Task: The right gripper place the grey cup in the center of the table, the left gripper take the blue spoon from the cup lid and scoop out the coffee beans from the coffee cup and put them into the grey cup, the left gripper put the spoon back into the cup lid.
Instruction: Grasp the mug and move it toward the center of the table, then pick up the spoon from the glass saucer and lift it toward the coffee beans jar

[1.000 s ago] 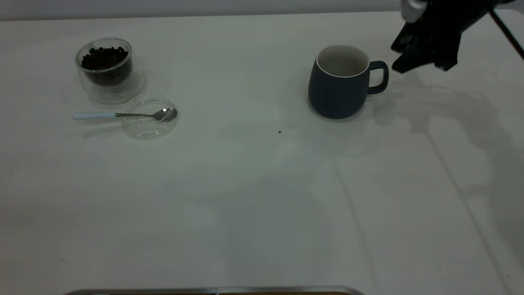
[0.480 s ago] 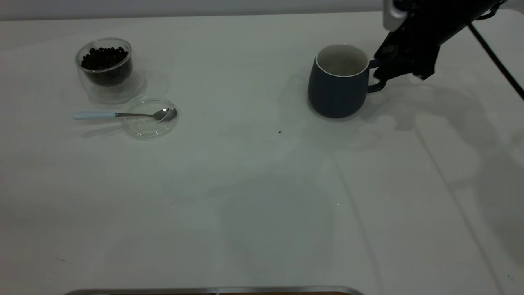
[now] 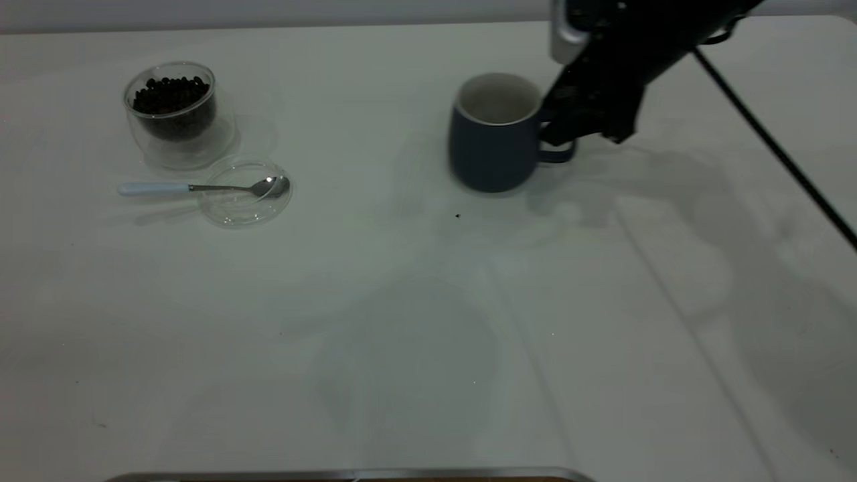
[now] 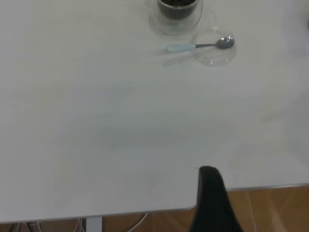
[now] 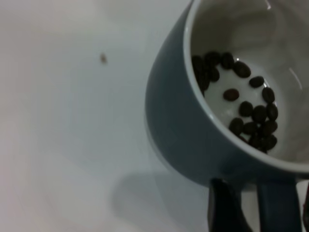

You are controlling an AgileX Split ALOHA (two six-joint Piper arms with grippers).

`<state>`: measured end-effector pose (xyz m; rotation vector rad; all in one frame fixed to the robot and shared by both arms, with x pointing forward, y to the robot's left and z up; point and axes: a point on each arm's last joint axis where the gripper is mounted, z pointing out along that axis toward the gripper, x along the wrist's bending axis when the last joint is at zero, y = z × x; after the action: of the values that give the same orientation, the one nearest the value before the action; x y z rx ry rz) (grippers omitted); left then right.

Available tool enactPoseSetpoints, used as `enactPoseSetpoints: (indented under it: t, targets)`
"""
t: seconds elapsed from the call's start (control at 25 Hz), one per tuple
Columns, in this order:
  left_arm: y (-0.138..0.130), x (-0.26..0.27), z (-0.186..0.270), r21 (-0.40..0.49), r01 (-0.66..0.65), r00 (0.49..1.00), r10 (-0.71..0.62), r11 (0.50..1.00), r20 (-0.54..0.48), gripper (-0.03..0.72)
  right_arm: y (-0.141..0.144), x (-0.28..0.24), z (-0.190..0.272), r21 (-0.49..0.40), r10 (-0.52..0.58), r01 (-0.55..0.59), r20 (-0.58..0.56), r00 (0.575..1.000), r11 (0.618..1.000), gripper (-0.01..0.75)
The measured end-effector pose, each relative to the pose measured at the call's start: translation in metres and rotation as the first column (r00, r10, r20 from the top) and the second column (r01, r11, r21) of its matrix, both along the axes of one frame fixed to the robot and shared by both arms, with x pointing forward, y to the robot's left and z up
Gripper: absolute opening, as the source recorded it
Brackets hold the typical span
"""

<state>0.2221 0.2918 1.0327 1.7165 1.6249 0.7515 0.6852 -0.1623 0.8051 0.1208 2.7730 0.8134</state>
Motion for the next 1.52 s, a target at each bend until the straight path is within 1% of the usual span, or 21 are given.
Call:
enactPoseSetpoints:
  t: [0.36, 0.48, 0.56, 0.68, 0.76, 0.92, 1.04, 1.12, 1.2, 1.24, 1.32, 1.4, 1.44, 1.52]
  targets:
    - [0.000, 0.000, 0.000, 0.000, 0.000, 1.000, 0.000, 1.000, 0.000, 0.553, 0.054, -0.013, -0.007, 0.071, 0.014, -0.012, -0.024, 1.000, 0.997, 0.417]
    - [0.000, 0.000, 0.000, 0.000, 0.000, 1.000, 0.000, 1.000, 0.000, 0.553, 0.067, -0.013, -0.007, 0.116, -0.011, 0.015, -0.031, 0.999, 0.993, 0.417]
    - [0.000, 0.000, 0.000, -0.002, -0.001, 1.000, 0.001, 1.000, 0.000, 0.553, 0.071, -0.013, -0.006, 0.131, -0.020, 0.024, -0.036, 0.999, 0.991, 0.417]
    - [0.000, 0.000, 0.000, -0.002, -0.001, 1.000, 0.001, 1.000, 0.000, 0.553, 0.072, -0.014, -0.007, 0.122, -0.010, 0.014, -0.033, 0.999, 0.992, 0.417]
    - [0.000, 0.000, 0.000, -0.002, -0.001, 1.000, 0.001, 1.000, 0.000, 0.553, 0.069, -0.014, -0.006, 0.096, 0.019, -0.017, -0.024, 1.000, 0.995, 0.417]
    - [0.000, 0.000, 0.000, -0.002, -0.001, 1.000, 0.001, 1.000, 0.000, 0.553, 0.059, -0.014, 0.014, 0.062, 0.059, -0.056, -0.048, 0.997, 0.997, 0.417]
    - [0.000, 0.000, 0.000, -0.002, -0.001, 1.000, 0.001, 1.000, 0.000, 0.553, 0.047, -0.013, 0.037, 0.034, 0.055, -0.052, -0.082, 0.995, 0.998, 0.417]
    - [0.000, 0.000, 0.000, -0.002, -0.001, 1.000, 0.001, 1.000, 0.000, 0.553, 0.038, -0.016, 0.058, 0.025, 0.008, -0.004, -0.158, 0.987, 1.000, 0.417]
    - [0.000, 0.000, 0.000, -0.002, -0.001, 1.000, 0.001, 1.000, 0.000, 0.553, 0.029, -0.021, 0.090, 0.020, -0.076, 0.083, -0.252, 0.965, 0.996, 0.417]
    - [0.000, 0.000, 0.000, -0.002, -0.001, 1.000, 0.001, 1.000, 0.000, 0.553, 0.025, -0.025, 0.107, 0.020, -0.141, 0.155, -0.324, 0.936, 0.988, 0.415]
    - [0.000, 0.000, 0.000, -0.002, -0.001, 1.000, 0.001, 1.000, 0.000, 0.553, 0.015, -0.035, 0.150, 0.017, -0.266, 0.301, -0.426, 0.865, 0.953, 0.410]
    - [0.000, 0.000, 0.000, -0.002, -0.001, 1.000, 0.001, 1.000, 0.000, 0.553, 0.003, -0.046, 0.192, 0.012, -0.388, 0.459, -0.513, 0.766, 0.889, 0.397]
    - [0.000, 0.000, 0.000, -0.002, -0.001, 1.000, 0.001, 1.000, 0.000, 0.553, -0.005, -0.052, 0.215, 0.019, -0.442, 0.532, -0.532, 0.722, 0.846, 0.391]
    - [0.000, 0.000, 0.000, -0.002, -0.001, 1.000, 0.001, 1.000, 0.000, 0.553, -0.022, -0.067, 0.261, 0.046, -0.521, 0.636, -0.530, 0.669, 0.770, 0.383]
